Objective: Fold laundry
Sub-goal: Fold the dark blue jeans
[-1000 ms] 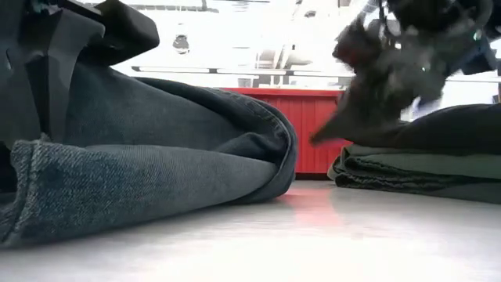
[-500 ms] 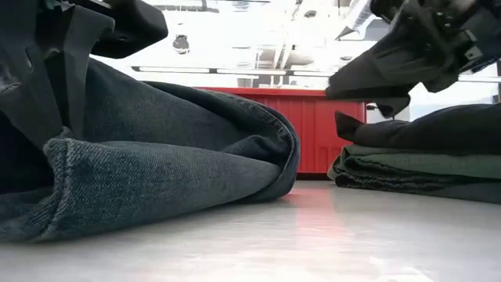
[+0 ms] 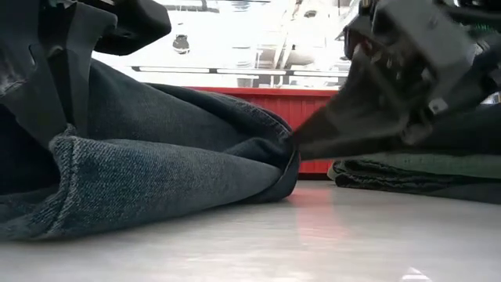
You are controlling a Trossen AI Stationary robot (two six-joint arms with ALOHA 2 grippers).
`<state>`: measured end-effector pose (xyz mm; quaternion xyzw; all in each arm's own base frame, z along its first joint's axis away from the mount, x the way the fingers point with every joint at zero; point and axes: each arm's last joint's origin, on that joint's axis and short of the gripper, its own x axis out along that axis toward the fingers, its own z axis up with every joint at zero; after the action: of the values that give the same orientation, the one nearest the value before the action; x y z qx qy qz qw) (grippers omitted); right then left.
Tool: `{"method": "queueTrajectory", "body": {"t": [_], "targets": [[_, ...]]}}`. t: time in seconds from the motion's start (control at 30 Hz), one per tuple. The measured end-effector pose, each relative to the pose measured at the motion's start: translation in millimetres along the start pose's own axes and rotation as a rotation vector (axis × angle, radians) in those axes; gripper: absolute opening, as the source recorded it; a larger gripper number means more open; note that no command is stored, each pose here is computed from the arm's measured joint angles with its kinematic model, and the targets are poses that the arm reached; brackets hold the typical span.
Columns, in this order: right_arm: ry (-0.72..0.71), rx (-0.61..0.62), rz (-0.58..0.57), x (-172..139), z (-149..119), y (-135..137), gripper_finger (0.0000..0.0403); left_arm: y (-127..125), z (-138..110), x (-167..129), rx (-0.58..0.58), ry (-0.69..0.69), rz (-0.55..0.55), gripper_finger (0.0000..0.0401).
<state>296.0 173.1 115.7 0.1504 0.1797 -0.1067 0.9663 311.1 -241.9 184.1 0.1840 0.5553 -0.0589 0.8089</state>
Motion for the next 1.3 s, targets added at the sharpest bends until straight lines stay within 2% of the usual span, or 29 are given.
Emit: {"method": "queueTrajectory", "body": {"t": [0.23, 0.63, 0.73, 0.83, 0.93, 1.2, 1.3], "targets": [[-0.068, 0.002, -0.210, -3.1, -13.4, 12.9, 0.0222, 2.1, 2.2, -4.8, 0.007, 0.007, 0.009, 0.0000], [-0.041, 0.035, -0.163, -1.7, -10.8, 18.4, 0.0189, 5.7, 9.9, -11.2, 0.030, -0.027, 0.039, 0.0000], [-0.040, 0.073, -0.174, 4.1, -19.9, 16.3, 0.0183, 5.6, 10.0, -11.3, 0.024, -0.028, 0.039, 0.0000], [-0.025, 0.057, -0.205, 15.9, -34.1, 10.1, 0.0169, 5.6, 10.2, -11.3, 0.019, -0.030, 0.038, 0.0000], [-0.040, 0.046, -0.223, 23.9, -37.4, 10.9, 0.0139, 5.5, 10.1, -11.2, 0.005, -0.028, 0.036, 0.0000], [-0.058, -0.070, -0.247, 26.4, -33.4, 15.9, 0.0027, 4.9, 9.7, -11.2, -0.001, -0.021, 0.013, 0.0000], [-0.047, -0.096, -0.259, 26.1, -34.2, 14.8, 0.0012, 4.9, 9.4, -11.3, 0.006, -0.018, 0.014, 0.0000]]}}
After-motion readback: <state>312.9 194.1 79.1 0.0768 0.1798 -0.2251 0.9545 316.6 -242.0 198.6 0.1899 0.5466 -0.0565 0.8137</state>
